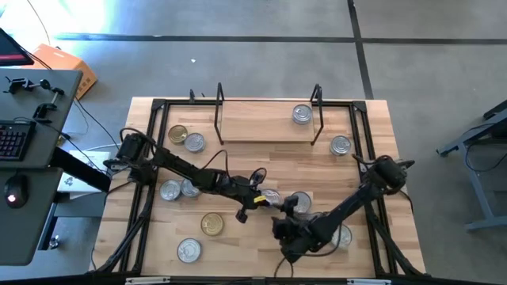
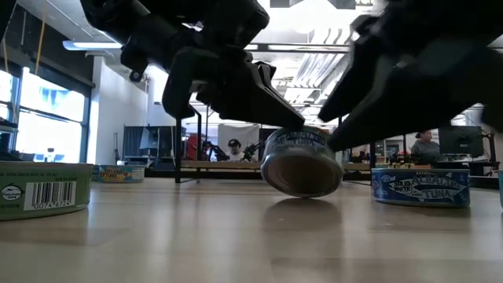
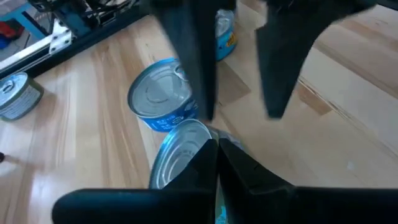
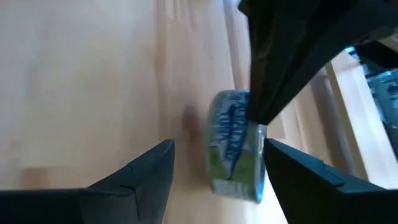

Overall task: Stack canned seafood by type on shelf
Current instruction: Put the green tuna can on the shelf

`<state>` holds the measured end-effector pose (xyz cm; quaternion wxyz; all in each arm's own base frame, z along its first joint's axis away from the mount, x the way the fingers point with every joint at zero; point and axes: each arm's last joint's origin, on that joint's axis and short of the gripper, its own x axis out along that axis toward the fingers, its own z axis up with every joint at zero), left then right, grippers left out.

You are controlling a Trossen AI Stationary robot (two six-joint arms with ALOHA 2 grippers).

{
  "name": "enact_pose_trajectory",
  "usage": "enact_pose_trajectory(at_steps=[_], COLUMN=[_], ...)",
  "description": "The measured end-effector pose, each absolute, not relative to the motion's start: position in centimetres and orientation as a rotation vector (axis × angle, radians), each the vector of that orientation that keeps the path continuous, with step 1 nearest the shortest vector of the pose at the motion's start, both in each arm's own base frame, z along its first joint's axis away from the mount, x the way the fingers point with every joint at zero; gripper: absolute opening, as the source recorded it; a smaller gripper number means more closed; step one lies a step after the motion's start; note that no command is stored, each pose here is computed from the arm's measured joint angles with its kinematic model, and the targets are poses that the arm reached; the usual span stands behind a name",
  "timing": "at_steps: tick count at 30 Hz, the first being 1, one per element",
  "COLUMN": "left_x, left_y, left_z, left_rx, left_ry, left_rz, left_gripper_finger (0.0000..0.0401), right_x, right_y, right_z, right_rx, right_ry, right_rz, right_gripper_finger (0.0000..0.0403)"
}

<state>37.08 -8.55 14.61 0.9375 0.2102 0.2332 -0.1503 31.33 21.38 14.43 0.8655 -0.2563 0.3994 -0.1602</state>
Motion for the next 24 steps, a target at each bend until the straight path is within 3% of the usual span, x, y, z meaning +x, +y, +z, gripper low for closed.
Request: enact_pose_trajectory(at_steps=[12, 16, 21, 24], left_x=[37.0, 37.1, 36.8, 35.3], left_y=[-8.6, -8.6, -8.5, -9.0], left_z=[14.6, 14.7, 15.8, 17.6], left_rx=[0.422, 0.408, 0.352, 0.355], left_ry=[0.483, 0.472, 0.480, 0.542], left_rz=[-0.303, -0.297, -0.265, -0.258], left_gripper_finger=[0.0000, 0.0000, 0.0001, 0.0001], right_x=[33.3, 33.6, 33.7, 33.2], right_y=[18.6, 18.3, 18.1, 18.1], right_z=[12.7, 12.7, 12.8, 13.1], right_rx=[-0.534, -0.480, -0.401, -0.403], right_ry=[0.901, 0.892, 0.871, 0.899], right_rz=[-0.404, -0.430, -0.468, -0.487], right_gripper_finger=[0.0228, 0.0195, 0.0120, 0.0118])
